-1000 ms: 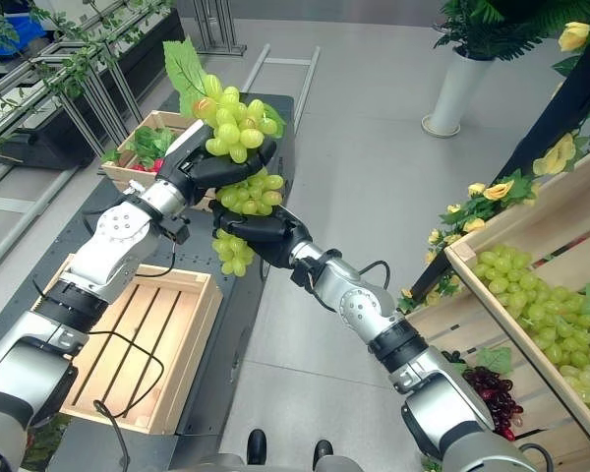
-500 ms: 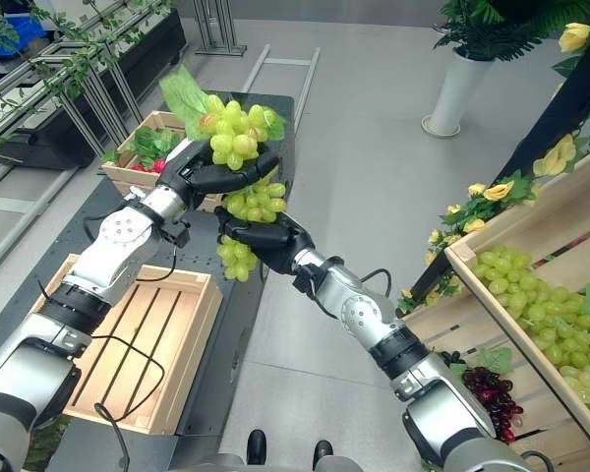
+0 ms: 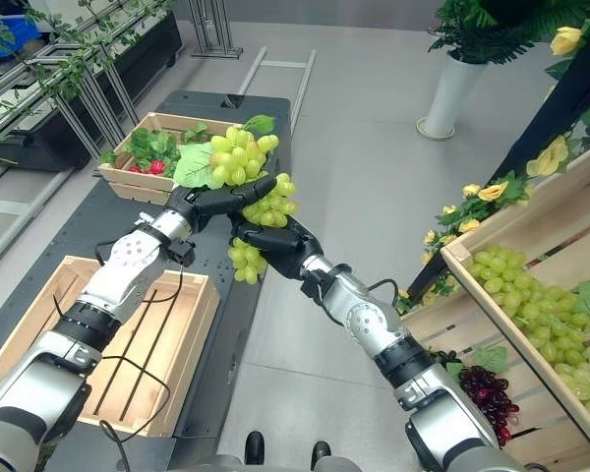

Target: Pick up the fruits from the basket on one side to the basket on the other side

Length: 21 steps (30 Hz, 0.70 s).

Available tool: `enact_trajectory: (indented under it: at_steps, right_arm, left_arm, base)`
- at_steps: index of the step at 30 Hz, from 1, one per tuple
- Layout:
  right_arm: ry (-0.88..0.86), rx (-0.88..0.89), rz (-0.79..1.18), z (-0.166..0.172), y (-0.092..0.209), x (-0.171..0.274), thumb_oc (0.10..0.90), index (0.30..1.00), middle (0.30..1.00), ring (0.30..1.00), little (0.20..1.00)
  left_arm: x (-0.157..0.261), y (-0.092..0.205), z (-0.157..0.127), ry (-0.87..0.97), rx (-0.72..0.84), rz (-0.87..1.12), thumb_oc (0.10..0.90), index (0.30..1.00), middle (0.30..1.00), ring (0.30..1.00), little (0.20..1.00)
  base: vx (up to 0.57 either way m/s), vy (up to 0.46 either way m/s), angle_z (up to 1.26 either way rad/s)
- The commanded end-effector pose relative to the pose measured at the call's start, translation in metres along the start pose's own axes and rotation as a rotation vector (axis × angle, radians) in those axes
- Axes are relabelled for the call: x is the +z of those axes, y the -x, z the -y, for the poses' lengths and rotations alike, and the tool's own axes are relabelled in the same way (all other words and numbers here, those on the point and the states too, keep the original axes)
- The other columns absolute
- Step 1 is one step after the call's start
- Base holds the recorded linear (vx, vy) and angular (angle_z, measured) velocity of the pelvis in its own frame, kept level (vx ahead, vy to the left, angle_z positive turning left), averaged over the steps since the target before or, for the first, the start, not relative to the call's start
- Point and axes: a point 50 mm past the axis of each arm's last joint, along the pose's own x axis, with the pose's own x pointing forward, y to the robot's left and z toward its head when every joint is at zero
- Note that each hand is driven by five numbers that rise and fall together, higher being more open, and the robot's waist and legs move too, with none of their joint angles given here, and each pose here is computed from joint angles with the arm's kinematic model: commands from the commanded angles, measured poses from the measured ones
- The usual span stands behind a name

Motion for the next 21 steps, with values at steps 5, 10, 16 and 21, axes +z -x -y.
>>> enact_trajectory:
  at_steps: [5, 10, 16, 21]
  right_arm:
    - [-0.077, 0.156, 0.438, -0.020, 0.005, 0.062, 0.400, 0.300, 0.300, 0.300, 0.300]
    - [-0.075, 0.144, 0.448, -0.014, 0.012, 0.062, 0.400, 0.300, 0.300, 0.300, 0.300]
    - [-0.015, 0.116, 0.480, -0.006, 0.024, 0.066, 0.400, 0.300, 0.300, 0.300, 0.300]
    - [0.037, 0.085, 0.491, 0.003, 0.038, 0.070, 0.400, 0.300, 0.300, 0.300, 0.300]
  left_arm:
    - [-0.043, 0.025, -0.009, 0.109, 0.004, -0.106, 0.800, 0.900, 0.900, 0.900, 0.900]
    - [-0.074, 0.046, 0.000, 0.162, 0.025, -0.180, 0.800, 0.900, 0.900, 0.900, 0.900]
    - [-0.096, 0.068, 0.005, 0.206, 0.049, -0.242, 0.800, 0.900, 0.900, 0.900, 0.900]
    - [-0.114, 0.091, 0.004, 0.219, 0.091, -0.300, 0.800, 0.900, 0.900, 0.900, 0.900]
  base:
    - [0.01, 0.014, -0.06]
    - [0.02, 0.019, -0.06]
    - [0.02, 0.015, -0.04]
    - [0.02, 0.024, -0.09]
